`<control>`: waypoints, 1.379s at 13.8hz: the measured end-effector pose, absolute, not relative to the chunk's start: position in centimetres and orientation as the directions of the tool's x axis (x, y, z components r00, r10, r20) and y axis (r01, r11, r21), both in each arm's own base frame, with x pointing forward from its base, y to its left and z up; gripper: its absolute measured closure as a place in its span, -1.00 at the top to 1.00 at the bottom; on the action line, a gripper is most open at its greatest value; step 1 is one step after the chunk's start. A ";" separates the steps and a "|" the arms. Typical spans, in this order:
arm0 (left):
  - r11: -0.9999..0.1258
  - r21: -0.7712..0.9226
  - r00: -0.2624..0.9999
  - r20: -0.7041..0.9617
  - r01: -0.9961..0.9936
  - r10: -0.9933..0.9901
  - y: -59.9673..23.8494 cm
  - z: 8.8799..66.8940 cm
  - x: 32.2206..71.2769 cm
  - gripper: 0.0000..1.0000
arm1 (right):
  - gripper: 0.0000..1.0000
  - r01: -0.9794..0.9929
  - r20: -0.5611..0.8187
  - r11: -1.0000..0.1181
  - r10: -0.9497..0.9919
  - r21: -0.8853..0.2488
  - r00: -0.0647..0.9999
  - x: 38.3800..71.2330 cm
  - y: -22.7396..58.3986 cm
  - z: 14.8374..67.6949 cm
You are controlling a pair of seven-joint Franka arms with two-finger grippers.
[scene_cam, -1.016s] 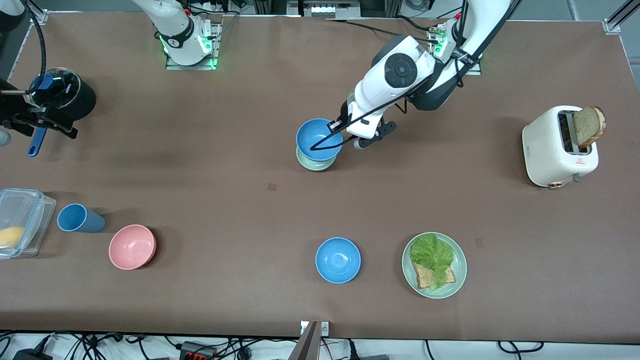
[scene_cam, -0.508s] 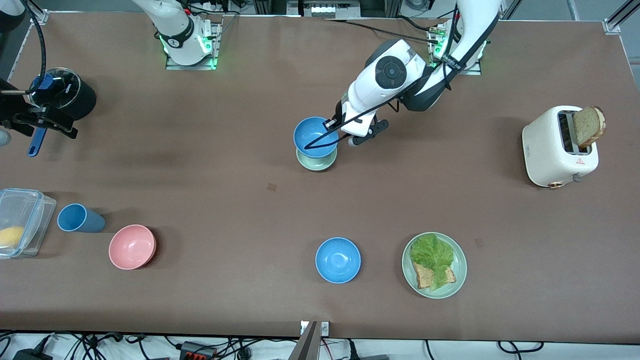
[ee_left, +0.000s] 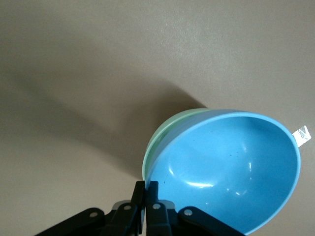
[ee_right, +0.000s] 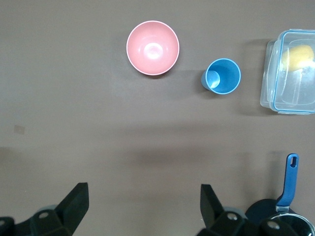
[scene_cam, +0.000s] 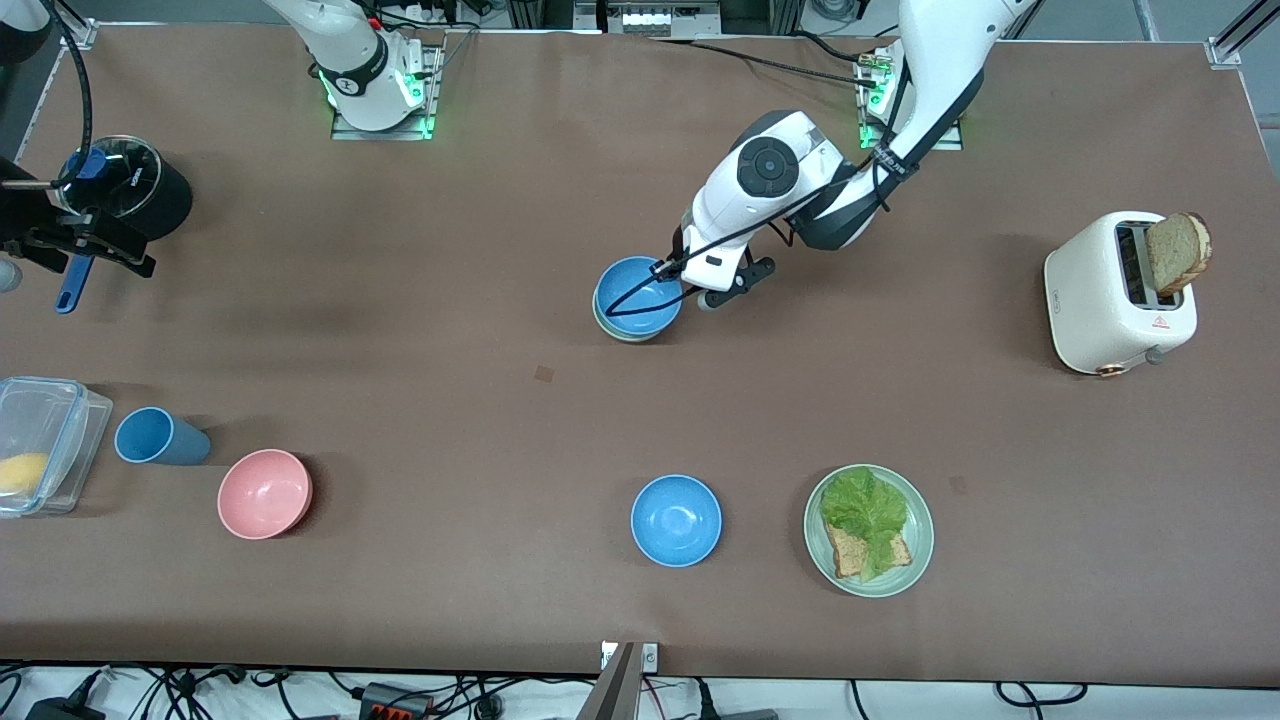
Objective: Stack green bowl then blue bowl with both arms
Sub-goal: 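Lower the blue bowl into the green bowl and open the left gripper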
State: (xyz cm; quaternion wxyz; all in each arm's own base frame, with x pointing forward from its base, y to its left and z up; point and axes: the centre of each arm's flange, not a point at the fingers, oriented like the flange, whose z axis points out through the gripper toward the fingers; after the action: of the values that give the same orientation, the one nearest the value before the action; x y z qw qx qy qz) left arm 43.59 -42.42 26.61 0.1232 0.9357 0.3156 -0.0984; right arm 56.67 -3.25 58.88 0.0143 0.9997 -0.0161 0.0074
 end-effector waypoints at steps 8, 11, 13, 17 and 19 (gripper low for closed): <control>-0.754 0.182 0.770 -0.266 0.631 0.580 -43.1 27.1 43.8 -0.91 | 1.00 -0.032 0.014 -0.999 -0.032 0.028 0.999 56.7 -3.2 58.9; -0.755 0.176 0.768 -0.275 0.632 0.578 -43.6 26.6 43.6 -0.91 | 1.00 -0.032 0.014 -0.999 -0.032 0.028 0.999 56.7 -3.2 58.9; -0.756 0.173 0.768 -0.278 0.631 0.577 -43.7 26.4 43.5 -0.91 | 1.00 -0.032 0.013 -0.999 -0.032 0.028 0.999 56.7 -3.2 58.9; -0.753 0.173 0.765 -0.276 0.634 0.581 -43.6 26.3 43.8 -0.74 | 1.00 -0.032 0.013 -0.999 -0.032 0.028 0.999 56.7 -3.2 58.9; -0.747 0.177 0.761 -0.274 0.640 0.588 -43.3 26.5 44.3 -0.57 | 1.00 -0.032 0.013 -0.999 -0.032 0.028 0.999 56.7 -3.2 58.9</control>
State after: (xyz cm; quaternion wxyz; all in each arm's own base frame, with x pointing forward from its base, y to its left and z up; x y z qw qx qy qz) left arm 44.27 -43.35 26.46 0.1311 0.9293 0.3303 -0.1007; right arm 56.66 -3.25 58.86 0.0143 0.9997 -0.0161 0.0064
